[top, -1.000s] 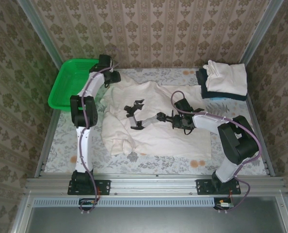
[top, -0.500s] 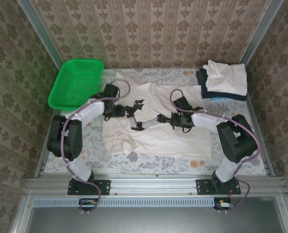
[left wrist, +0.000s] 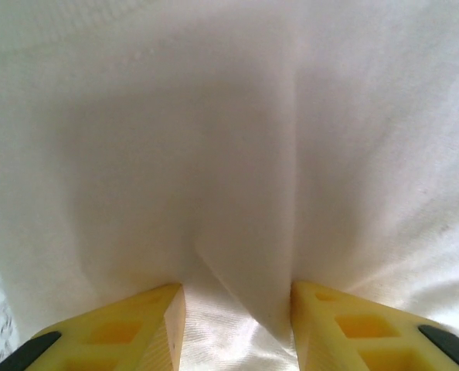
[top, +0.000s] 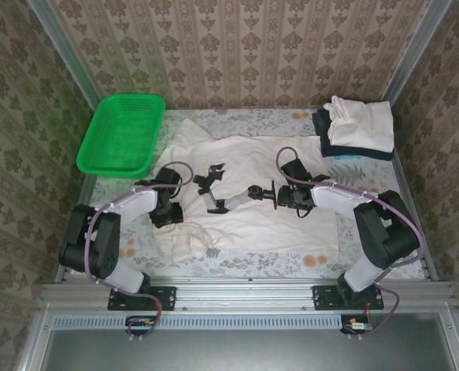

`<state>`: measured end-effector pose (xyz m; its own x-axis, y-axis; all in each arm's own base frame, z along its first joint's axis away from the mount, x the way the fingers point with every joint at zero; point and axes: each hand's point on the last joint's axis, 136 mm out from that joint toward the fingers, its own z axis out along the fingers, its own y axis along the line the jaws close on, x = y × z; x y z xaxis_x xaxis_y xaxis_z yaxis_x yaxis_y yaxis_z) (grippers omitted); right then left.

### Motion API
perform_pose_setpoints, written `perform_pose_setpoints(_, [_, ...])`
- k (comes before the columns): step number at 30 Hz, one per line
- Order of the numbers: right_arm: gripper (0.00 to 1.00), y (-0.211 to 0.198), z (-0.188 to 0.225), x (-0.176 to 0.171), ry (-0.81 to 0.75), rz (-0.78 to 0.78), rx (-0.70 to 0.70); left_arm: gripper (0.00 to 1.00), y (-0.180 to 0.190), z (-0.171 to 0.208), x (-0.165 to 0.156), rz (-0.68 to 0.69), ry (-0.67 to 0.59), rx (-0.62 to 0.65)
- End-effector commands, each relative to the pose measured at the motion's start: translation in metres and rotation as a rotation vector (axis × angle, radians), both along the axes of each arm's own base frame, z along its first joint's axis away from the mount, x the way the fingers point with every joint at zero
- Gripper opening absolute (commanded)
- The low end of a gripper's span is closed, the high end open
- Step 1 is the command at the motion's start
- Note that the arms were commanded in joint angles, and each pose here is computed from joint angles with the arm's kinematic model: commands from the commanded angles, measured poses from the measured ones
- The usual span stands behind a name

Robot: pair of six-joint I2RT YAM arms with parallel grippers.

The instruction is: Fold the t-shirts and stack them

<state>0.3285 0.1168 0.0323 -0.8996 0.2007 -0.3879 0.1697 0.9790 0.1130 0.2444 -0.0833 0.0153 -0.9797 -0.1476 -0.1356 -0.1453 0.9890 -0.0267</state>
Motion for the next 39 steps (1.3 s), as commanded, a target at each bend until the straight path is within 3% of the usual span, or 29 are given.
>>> perform_pose_setpoints(1, [0.57,-0.013,0.011,-0.01,-0.011,-0.01,-0.033,0.41,0.015,-0.006,-0.033,0.068,0.078,0.024])
perform_pose_setpoints(4, [0.58,-0.011,0.019,-0.009,-0.043,0.006,-0.024,0.46,0.014,-0.003,-0.027,0.057,0.046,0.012])
perform_pose_setpoints(11, [0.58,0.011,0.042,-0.004,-0.105,0.071,0.028,0.51,0.001,0.05,0.032,-0.016,-0.107,0.01])
perform_pose_setpoints(14, [0.58,0.081,0.067,-0.012,-0.234,0.32,0.162,0.55,-0.015,0.06,0.064,-0.053,-0.176,-0.04])
perform_pose_setpoints(18, [0.59,0.179,0.084,-0.059,-0.38,0.771,0.262,0.51,-0.039,0.049,0.115,-0.088,-0.189,-0.069])
perform_pose_setpoints(26, [0.59,0.278,0.084,-0.155,-0.501,1.283,0.38,0.49,-0.067,0.011,0.186,-0.095,-0.189,-0.091])
perform_pose_setpoints(31, [0.59,0.308,0.062,-0.172,-0.46,1.39,0.357,0.48,-0.067,-0.001,0.213,-0.09,-0.183,-0.132])
perform_pose_setpoints(39, [0.55,0.346,0.047,-0.162,-0.478,1.437,0.308,0.47,-0.066,-0.008,0.226,-0.091,-0.182,-0.163])
